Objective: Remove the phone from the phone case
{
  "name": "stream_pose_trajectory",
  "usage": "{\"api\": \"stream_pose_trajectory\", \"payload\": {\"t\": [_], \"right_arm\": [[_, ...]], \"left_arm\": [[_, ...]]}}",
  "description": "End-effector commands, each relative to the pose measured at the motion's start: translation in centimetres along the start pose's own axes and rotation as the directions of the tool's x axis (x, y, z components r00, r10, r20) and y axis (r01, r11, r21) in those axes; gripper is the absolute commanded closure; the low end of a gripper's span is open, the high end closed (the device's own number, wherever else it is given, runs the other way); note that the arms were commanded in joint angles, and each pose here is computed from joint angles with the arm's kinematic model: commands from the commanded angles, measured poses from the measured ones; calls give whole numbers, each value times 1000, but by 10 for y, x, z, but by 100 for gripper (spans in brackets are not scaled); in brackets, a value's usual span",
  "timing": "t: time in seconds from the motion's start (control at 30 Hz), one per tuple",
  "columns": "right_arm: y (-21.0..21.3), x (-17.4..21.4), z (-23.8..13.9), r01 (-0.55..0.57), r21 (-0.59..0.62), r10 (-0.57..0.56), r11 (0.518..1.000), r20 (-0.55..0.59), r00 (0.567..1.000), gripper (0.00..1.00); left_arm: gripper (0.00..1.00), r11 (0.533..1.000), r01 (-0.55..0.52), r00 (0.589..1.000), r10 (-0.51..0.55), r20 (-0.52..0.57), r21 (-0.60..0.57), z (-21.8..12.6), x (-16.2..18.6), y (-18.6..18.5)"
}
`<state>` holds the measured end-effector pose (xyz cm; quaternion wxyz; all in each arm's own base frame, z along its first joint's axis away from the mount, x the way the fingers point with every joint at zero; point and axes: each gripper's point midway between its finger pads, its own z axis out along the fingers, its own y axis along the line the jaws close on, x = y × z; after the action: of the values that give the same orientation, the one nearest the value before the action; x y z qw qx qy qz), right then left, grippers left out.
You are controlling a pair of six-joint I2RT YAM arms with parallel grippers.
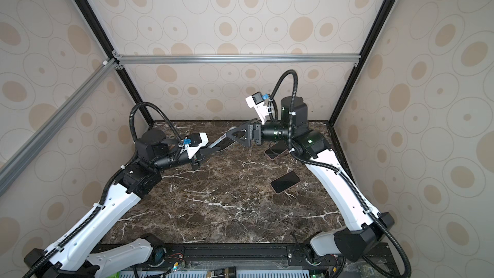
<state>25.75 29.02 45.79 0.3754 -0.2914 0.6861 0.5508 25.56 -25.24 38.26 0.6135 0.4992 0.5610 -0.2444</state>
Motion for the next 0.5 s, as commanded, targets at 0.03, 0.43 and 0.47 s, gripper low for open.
{"api": "stream_pose_trajectory", "payload": {"t": [0.03, 0.43, 0.47], "right_arm": [[23, -36, -37, 195, 115, -218, 974, 244, 945, 9], [24, -8, -58, 375, 209, -422, 903, 276, 863, 10], [25, -4, -56, 388, 190, -428, 902, 263, 865, 11]], "left_arm": [[100, 1000, -7, 988, 9, 151, -16, -13, -36, 0], [100, 961, 225, 910, -267, 316, 163, -17, -74, -8], [100, 951, 246, 896, -298, 331, 188, -18, -79, -8]]}}
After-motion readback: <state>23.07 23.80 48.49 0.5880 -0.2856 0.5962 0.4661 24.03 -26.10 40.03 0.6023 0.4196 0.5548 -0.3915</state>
